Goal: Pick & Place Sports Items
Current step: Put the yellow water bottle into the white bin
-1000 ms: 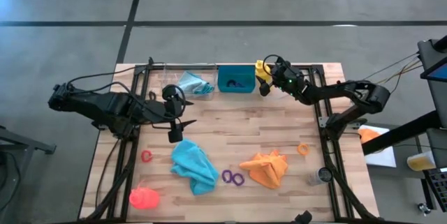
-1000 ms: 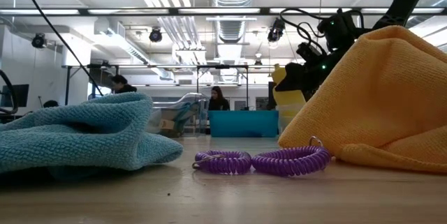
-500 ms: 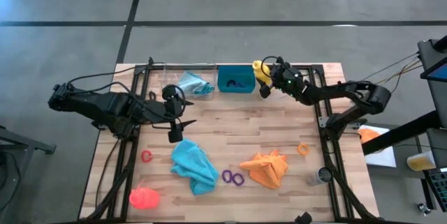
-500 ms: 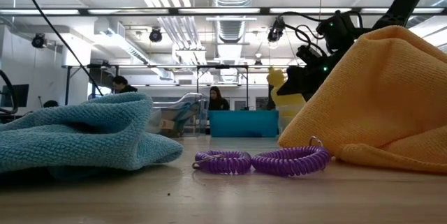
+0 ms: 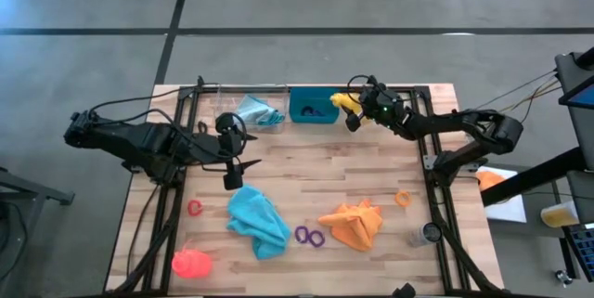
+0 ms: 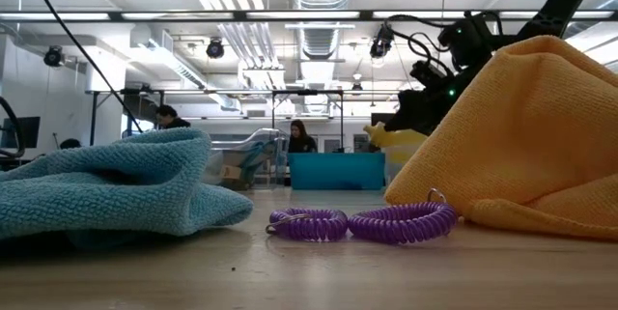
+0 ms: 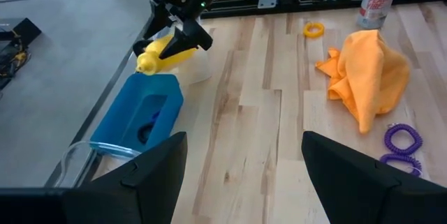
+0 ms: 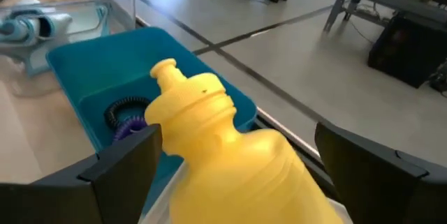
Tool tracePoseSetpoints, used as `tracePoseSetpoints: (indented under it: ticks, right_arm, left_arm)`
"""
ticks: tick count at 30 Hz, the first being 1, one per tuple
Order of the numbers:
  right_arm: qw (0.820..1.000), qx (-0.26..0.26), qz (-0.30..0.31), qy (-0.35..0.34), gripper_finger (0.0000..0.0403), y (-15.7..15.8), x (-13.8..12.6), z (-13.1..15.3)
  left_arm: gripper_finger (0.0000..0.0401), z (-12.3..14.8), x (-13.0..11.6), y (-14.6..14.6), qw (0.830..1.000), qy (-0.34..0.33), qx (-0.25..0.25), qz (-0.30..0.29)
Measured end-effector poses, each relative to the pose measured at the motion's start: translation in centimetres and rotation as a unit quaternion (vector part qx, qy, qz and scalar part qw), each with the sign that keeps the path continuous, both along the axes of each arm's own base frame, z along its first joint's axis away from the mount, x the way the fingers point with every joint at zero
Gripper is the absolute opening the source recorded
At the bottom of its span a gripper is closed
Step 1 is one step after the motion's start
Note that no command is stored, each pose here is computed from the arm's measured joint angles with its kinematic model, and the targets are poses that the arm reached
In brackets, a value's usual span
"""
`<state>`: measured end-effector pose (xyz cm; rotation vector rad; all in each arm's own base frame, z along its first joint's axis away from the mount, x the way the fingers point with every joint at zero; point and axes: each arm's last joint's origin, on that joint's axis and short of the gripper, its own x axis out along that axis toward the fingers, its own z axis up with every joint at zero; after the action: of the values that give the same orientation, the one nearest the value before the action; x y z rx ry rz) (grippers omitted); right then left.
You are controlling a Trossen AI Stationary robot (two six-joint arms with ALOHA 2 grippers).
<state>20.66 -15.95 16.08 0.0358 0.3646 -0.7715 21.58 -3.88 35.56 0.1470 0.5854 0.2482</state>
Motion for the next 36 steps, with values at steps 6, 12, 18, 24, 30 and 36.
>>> tracePoseSetpoints:
  ticks: [6, 12, 18, 24, 30, 36]
  right_arm:
    - [1.0, -0.023, 0.006, -0.006, 0.0372, 0.1, -0.1, 0.8]
    - [0.994, -0.037, 0.102, -0.027, 0.0372, 1.0, -0.4, 2.6]
    - [0.988, -0.012, 0.151, -0.023, 0.0372, 2.0, -1.0, 4.3]
    - [0.984, -0.005, 0.174, 0.028, 0.0372, 1.7, 0.7, 7.0]
    - [0.973, 0.049, 0.145, 0.173, 0.0372, -0.1, 3.9, 8.7]
    - [0.949, 0.115, 0.14, 0.26, 0.0372, -2.4, 7.2, 8.9]
  left_arm:
    - [0.0285, 0.0, 0.0, 0.0, 1.0, 0.0, -0.006, -0.005]
    - [0.0286, 0.0, 0.0, -0.1, 1.0, 0.001, -0.013, -0.01]
    - [0.0286, 0.0, 0.0, -0.1, 1.0, 0.0, -0.025, -0.011]
    - [0.0286, 0.0, 0.0, -0.1, 1.0, -0.001, -0.025, -0.011]
    - [0.0286, 0.0, 0.0, -0.1, 1.0, -0.001, -0.025, -0.011]
    - [0.0286, -0.1, 0.0, -0.1, 1.0, 0.002, -0.024, -0.011]
